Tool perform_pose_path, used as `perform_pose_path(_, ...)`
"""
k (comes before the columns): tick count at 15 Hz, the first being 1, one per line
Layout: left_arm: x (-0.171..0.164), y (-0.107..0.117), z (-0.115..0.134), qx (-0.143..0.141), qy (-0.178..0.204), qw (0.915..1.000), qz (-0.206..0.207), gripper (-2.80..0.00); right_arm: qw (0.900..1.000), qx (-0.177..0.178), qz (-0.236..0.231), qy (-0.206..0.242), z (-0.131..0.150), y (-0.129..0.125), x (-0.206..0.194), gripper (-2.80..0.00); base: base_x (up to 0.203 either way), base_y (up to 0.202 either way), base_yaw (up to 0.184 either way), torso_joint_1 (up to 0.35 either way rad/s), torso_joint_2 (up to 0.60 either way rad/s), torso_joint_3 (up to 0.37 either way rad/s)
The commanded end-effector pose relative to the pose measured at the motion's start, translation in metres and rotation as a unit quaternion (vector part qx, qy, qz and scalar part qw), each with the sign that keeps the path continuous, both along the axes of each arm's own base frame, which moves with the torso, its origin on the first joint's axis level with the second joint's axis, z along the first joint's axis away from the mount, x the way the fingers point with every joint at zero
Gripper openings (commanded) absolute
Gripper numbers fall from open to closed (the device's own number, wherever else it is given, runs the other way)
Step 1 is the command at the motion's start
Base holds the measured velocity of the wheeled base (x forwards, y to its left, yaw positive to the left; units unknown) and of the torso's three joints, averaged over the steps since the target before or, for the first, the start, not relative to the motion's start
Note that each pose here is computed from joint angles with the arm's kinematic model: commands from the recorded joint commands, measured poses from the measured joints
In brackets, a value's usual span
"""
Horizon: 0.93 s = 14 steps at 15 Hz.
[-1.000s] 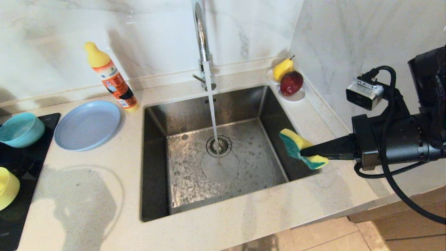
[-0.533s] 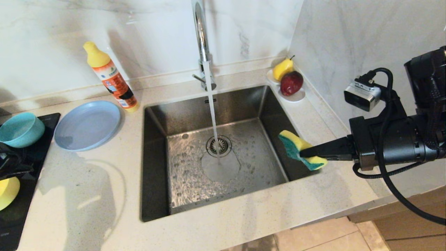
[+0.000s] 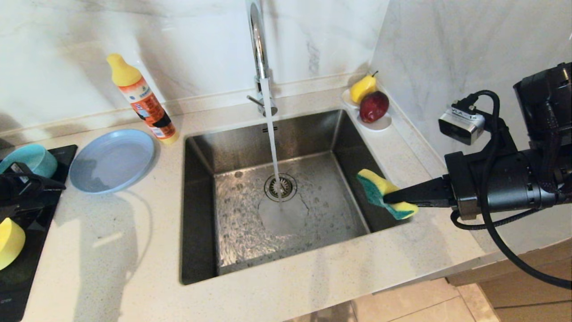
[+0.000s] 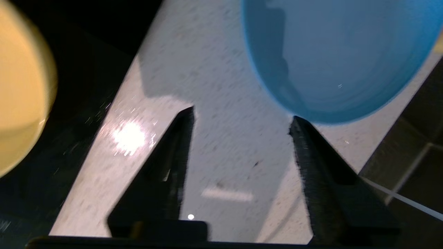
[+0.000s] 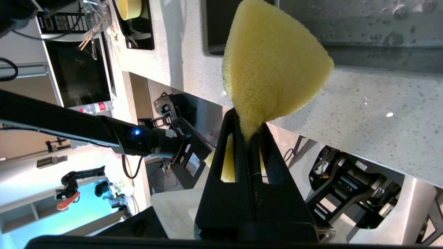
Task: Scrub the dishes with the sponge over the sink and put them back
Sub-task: Place the bowl on the table, then wash the plate
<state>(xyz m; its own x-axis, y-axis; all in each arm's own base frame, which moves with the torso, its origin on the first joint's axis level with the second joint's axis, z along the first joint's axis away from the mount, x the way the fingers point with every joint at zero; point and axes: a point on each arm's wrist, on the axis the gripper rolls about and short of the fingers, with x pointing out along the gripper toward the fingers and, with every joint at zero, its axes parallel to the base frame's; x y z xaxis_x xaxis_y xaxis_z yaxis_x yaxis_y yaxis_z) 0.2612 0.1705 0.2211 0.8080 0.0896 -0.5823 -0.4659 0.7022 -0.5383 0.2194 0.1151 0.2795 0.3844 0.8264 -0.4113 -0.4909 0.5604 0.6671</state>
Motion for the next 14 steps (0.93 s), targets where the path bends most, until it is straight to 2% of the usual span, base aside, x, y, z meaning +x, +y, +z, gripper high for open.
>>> perform_pose_path(1,0.017,0.011,-0.009,-0.016,-0.001,0.9997,-0.017,0.00,1.000,-0.001,-0.003,0.006,-0.003,-0.002,0.001,-2.80,0.000,0.000,0.000,0.000,0.00,0.000)
perform_pose_path(5,0.037,0.025,-0.020,-0.019,0.002,0.9994,-0.029,0.00,1.000,-0.002,-0.004,0.004,-0.003,-0.003,0.001,-2.80,0.000,0.000,0.000,0.000,0.00,0.000)
perform_pose_path(11,0.054,0.035,-0.017,-0.008,-0.017,0.9986,-0.049,0.00,1.000,-0.004,-0.006,0.009,-0.007,-0.004,0.002,-2.80,0.000,0.000,0.000,0.000,0.00,0.000)
perform_pose_path(14,0.061,0.038,-0.014,0.004,-0.052,0.9959,-0.074,0.00,1.000,-0.004,-0.006,0.010,-0.007,-0.004,0.002,-2.80,0.000,0.000,0.000,0.000,0.00,0.000)
